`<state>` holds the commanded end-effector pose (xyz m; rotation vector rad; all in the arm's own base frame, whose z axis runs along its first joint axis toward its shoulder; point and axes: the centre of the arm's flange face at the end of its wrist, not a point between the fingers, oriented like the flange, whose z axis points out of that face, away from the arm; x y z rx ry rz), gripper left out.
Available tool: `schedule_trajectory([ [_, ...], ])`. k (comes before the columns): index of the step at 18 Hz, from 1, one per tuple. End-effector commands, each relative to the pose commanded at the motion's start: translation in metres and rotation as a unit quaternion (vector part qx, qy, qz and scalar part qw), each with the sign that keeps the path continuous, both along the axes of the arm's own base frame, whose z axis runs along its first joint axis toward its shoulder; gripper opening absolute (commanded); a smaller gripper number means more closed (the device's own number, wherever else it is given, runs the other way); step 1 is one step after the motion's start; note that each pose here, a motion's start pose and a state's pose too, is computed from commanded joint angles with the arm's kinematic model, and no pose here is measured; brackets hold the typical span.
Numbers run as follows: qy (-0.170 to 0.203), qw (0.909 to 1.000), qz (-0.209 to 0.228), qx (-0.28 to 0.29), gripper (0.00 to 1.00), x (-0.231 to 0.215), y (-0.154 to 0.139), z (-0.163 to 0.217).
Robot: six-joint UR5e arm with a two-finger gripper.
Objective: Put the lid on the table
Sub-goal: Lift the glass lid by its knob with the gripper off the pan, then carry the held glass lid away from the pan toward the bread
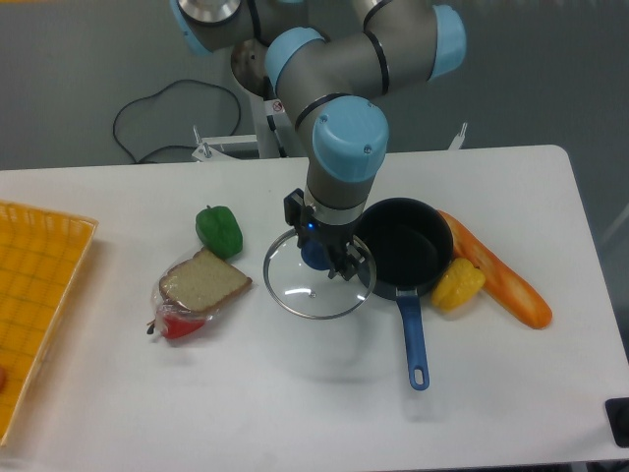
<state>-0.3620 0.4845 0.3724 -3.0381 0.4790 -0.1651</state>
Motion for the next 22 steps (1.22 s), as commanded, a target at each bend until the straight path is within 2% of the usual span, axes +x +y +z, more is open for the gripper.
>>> schedule_trajectory([
  [6,0.001,0.9998,0.022,0.0,0.55,0.002,0.004,0.003],
  [9,-0.003,0.9986,0.053,-0.007,0.55,0.005,0.008,-0.001],
  [13,-0.004,0.9981,0.062,-0.008,0.55,0.007,0.009,-0.001],
  [17,0.001,0.9921,0.125,-0.006,0.55,0.005,0.013,0.006],
  [19,0.007,0.991,0.134,-0.002,0.55,0.018,0.026,0.005],
  [22,0.004,0.9841,0.178,-0.007,0.55,0.028,0.047,-0.014],
])
